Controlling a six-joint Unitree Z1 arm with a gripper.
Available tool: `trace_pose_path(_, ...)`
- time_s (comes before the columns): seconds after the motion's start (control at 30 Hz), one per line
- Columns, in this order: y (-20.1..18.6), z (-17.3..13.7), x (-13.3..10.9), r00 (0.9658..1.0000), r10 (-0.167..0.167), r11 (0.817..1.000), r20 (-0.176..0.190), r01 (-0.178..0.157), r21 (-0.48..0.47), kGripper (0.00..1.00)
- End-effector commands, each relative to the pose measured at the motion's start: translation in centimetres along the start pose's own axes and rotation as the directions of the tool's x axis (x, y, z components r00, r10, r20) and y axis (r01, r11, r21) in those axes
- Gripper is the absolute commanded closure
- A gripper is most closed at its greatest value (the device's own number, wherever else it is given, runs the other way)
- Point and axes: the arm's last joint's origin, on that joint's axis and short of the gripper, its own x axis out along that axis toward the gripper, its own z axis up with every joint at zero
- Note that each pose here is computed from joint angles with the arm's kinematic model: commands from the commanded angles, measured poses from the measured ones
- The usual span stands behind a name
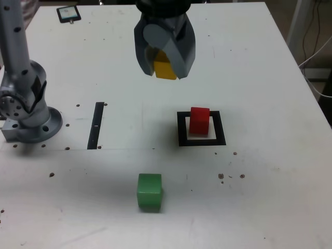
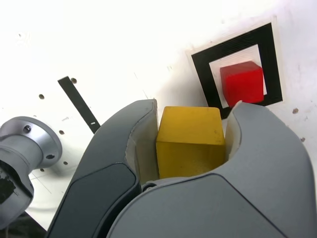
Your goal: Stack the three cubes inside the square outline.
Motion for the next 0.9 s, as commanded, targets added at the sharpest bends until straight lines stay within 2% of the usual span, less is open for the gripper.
trace_pose_path(0.0,0.5,0.2,0.2,1.0000,-0.003,1.000,-0.005,0.003,0.004,0.85)
trace_pose_path(0.13,1.7,0.5,0.6,0.9999,-0.005,1.000,-0.010,0.005,0.008,0.85)
trace_pose_path(0.4,3.8,1.5,2.9,0.9979,-0.027,1.000,-0.059,0.028,0.014,0.85)
trace_pose_path(0.63,3.1,3.5,4.0,0.9975,-0.052,0.998,-0.048,0.054,0.027,0.85)
trace_pose_path(0.87,0.5,5.2,3.8,0.9974,-0.061,0.998,-0.040,0.059,-0.029,0.85)
